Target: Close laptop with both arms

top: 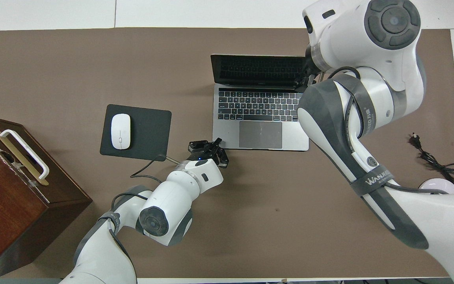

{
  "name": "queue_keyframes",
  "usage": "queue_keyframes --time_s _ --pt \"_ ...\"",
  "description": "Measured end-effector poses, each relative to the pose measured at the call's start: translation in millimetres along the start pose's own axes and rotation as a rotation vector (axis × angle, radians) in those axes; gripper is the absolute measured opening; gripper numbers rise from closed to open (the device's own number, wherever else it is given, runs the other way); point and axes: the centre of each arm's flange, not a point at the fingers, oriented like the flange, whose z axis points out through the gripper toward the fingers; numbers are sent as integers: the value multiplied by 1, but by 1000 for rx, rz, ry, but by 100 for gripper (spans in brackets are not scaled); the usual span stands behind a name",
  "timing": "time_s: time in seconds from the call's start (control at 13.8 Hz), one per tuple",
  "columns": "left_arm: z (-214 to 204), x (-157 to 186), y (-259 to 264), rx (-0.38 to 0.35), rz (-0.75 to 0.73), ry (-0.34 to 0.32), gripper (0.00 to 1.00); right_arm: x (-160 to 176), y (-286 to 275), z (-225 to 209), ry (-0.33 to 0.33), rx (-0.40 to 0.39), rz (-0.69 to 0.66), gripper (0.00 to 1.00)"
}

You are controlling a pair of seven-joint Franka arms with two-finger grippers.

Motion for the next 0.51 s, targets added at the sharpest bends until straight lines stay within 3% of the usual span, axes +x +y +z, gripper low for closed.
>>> queue_keyframes --time_s 0.51 --pt "6 -7 4 -3 7 -14 1 0 0 0 0 0 7 100"
